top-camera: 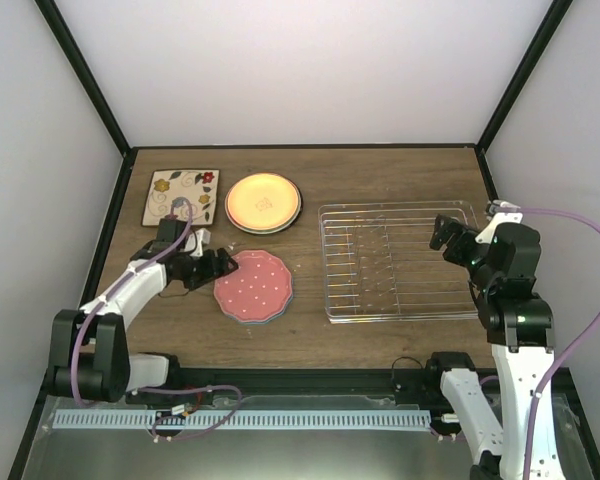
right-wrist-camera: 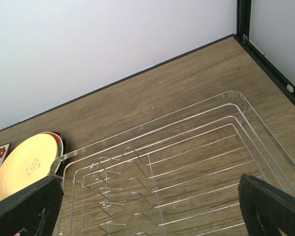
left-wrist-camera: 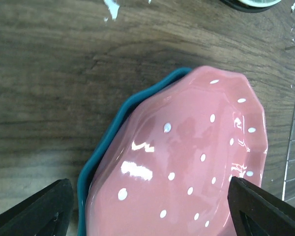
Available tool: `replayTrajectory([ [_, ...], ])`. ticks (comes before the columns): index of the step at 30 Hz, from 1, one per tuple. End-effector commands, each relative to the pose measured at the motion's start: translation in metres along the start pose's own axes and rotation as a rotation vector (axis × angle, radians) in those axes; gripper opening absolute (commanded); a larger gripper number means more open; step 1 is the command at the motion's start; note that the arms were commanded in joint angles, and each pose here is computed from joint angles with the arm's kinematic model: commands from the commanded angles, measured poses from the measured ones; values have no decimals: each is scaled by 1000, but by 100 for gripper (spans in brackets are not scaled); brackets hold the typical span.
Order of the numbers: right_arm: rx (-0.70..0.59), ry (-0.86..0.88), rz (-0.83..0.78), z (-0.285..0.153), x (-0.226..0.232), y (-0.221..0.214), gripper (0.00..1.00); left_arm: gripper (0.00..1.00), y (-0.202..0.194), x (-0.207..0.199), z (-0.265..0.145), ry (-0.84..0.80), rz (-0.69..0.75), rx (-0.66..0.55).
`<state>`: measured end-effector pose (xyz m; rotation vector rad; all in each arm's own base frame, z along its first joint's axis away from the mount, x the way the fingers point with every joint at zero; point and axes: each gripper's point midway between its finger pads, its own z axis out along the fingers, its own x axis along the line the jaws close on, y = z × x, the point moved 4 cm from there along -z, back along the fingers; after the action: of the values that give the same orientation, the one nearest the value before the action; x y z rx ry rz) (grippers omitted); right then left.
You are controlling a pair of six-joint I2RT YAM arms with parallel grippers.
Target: Unload the plates from the dish rack
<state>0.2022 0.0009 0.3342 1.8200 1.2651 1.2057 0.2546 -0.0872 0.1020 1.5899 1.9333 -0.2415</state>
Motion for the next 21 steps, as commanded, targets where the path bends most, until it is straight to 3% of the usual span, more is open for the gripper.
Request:
replayTrajectory([
  [1, -13, -14, 16, -9, -1, 1, 100, 89, 17, -11, 3, 22, 71, -26],
  [5, 34, -24, 26, -4, -3, -7, 100, 92, 41, -19, 0, 81, 128, -76],
  [13, 263, 62, 56, 43, 10, -31, 100, 93, 104, -37, -32, 211, 250, -277],
  [21, 276, 179, 65, 72, 32, -11, 100, 93, 155, -86, -81, 165, 360, -482],
])
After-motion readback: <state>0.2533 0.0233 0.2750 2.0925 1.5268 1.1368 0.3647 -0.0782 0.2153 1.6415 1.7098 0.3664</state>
